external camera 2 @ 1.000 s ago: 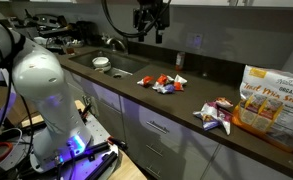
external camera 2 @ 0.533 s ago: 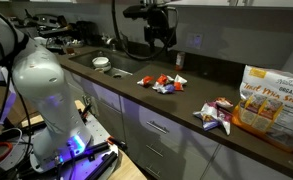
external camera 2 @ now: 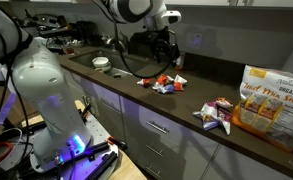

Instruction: Move one of the purple packets from the pile on the right to the pile on the left

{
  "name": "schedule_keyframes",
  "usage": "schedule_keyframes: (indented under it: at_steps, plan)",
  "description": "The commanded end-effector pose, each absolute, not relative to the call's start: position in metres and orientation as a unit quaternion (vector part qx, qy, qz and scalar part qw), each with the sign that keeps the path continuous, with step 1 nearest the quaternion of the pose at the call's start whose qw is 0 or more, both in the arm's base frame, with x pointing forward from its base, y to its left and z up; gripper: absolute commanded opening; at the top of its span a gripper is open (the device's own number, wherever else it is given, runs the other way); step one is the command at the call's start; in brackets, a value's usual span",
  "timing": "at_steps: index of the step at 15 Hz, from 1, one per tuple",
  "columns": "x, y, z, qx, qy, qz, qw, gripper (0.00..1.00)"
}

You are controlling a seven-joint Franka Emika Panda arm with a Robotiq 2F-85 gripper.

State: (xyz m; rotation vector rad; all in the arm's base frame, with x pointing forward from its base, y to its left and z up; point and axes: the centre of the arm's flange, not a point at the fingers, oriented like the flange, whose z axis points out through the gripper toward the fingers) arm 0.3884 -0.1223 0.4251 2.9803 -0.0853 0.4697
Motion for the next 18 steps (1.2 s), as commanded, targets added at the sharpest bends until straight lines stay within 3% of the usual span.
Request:
schedule_keyframes:
  at_steps: [1, 9, 15, 18]
  plan:
    - [0.388, -0.123, 0.427, 0.985, -0.029, 0.157, 0.062, 1.0]
    - [0.432, -0.114, 0.395, 0.959, -0.009, 0.24, 0.149, 1.0]
    - [0.456, -0.152, 0.356, 0.951, -0.024, 0.207, 0.23, 1.0]
    - [0.467, -0.171, 0.346, 0.952, -0.068, 0.183, 0.234, 1.0]
